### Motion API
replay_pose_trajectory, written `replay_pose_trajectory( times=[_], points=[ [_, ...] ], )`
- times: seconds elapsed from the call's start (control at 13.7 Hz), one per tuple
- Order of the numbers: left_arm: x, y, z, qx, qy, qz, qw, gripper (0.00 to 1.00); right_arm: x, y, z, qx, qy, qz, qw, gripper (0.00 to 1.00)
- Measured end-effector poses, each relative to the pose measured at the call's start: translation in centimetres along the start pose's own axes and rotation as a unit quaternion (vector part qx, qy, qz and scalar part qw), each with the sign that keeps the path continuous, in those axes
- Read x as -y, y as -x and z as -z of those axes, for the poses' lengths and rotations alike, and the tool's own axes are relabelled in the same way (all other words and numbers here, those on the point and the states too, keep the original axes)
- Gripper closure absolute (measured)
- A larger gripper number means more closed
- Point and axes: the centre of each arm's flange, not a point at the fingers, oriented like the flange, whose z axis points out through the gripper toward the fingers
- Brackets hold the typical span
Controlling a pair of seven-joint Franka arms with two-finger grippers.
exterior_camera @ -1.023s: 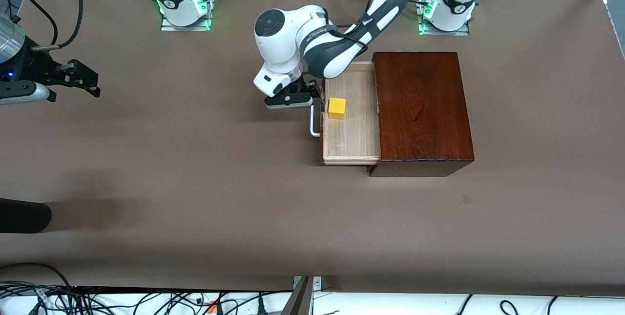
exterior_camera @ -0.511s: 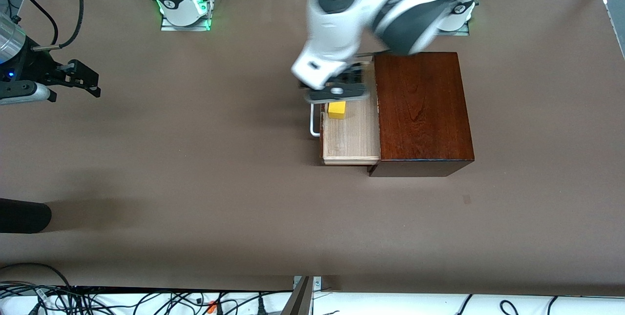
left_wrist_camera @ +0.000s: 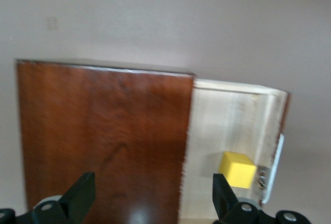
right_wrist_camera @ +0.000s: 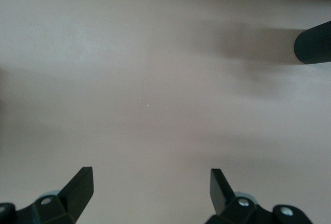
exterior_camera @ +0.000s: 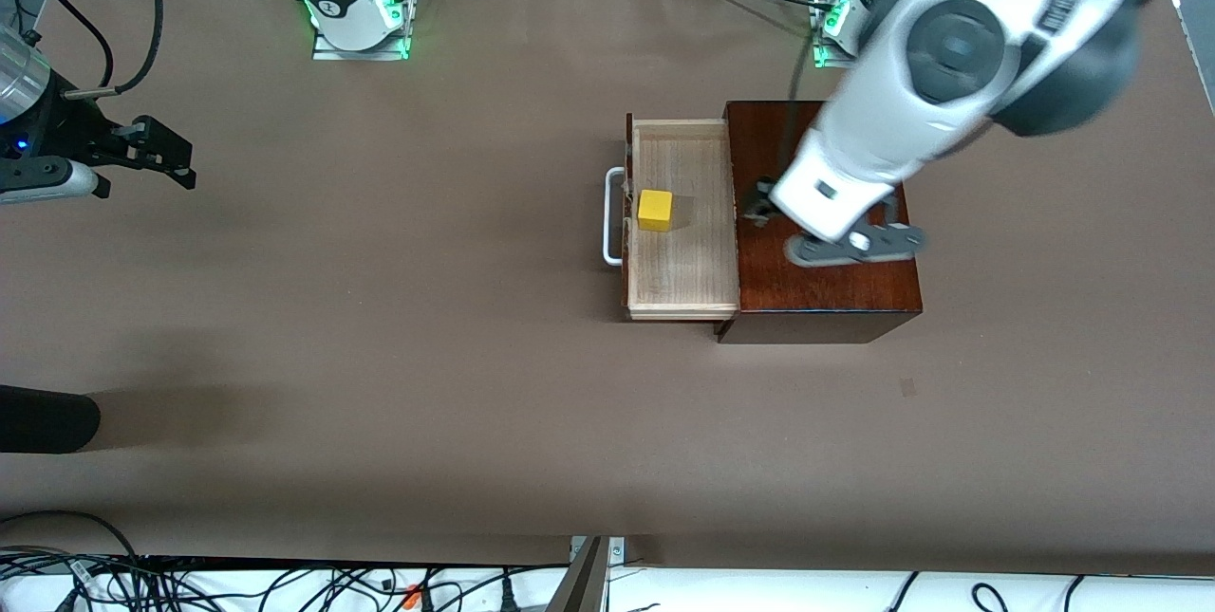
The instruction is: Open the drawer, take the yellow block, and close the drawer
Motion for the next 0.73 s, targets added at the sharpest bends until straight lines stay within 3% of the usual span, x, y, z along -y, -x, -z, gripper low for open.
replay_pose_trajectory(
  times=[0.29, 0.73],
  points=[
    [9.0, -2.3, 1.8, 0.005, 0.022, -0.023, 0.999, 0.0, 0.3, 0.0, 0.0, 0.0, 0.0, 0.002, 1.0, 0.0],
    [18.5, 0.6, 5.2, -0.01, 0.008, -0.049, 0.999, 0.0, 0.7, -0.1, 0.0, 0.0, 0.0, 0.006, 1.0, 0.0]
  ],
)
